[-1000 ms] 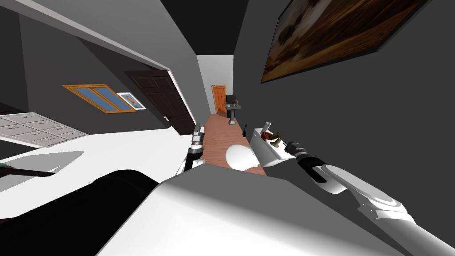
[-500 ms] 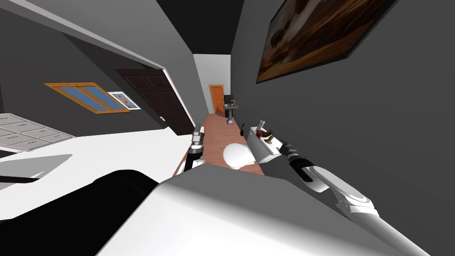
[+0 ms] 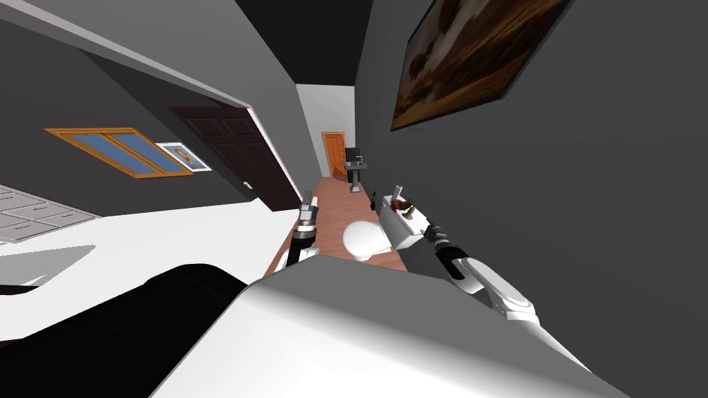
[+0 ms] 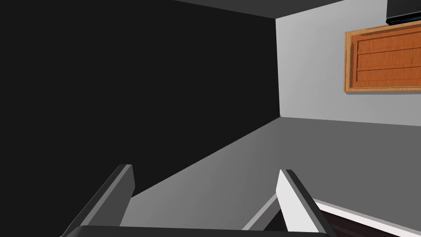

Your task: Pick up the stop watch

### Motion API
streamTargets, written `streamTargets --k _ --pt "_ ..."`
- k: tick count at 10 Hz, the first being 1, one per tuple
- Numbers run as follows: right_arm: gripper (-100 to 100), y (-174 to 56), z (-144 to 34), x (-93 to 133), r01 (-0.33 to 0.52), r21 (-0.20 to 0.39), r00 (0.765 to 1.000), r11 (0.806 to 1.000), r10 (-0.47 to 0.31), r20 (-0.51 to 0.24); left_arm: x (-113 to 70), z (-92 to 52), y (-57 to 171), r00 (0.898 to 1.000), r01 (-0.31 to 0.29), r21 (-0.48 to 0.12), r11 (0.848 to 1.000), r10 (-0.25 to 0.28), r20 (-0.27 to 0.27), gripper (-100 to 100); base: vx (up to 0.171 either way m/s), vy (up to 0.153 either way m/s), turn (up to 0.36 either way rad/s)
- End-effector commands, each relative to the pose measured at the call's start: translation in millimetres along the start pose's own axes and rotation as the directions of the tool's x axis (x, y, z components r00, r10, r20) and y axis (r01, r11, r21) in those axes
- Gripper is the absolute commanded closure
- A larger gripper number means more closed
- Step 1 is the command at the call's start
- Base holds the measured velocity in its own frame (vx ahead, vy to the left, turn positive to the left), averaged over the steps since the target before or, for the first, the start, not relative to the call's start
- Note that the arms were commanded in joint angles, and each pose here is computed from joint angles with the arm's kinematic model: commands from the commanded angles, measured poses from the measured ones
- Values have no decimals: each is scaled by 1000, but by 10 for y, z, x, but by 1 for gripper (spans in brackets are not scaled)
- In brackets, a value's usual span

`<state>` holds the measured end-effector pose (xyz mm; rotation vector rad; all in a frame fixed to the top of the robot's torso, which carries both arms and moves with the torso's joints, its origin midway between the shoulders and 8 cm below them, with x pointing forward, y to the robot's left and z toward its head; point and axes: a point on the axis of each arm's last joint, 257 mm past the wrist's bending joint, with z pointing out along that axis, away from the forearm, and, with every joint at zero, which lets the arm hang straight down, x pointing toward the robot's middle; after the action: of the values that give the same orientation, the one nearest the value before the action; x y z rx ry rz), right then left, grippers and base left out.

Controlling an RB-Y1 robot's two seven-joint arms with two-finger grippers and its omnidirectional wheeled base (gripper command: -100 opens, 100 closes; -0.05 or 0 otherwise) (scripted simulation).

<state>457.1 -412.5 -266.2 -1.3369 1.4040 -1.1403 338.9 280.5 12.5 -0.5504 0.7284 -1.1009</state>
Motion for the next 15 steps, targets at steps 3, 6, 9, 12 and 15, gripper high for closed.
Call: streamTargets --k 3,6,9,12,15 --pt "-100 49 98 -371 -11 20 1000 1000 11 23 0 0 0 1000 0 0 1000 0 0 0 -32 -107 -28" --pt "-100 13 148 -602 -25 43 999 999 24 39 0 0 0 1000 0 0 1000 0 0 0 -12 -81 -13" --pt "-100 -102 196 -831 -45 80 998 996 41 56 0 0 0 1000 0 0 1000 0 0 0 10 -69 5" --pt "-100 -338 220 -1128 -82 137 993 987 69 95 0 0 0 1000 0 0 1000 0 0 0 36 -130 126" --pt "-100 -617 171 -1352 -136 190 982 972 106 155 0 0 0 1000 0 0 1000 0 0 0 66 -146 264"
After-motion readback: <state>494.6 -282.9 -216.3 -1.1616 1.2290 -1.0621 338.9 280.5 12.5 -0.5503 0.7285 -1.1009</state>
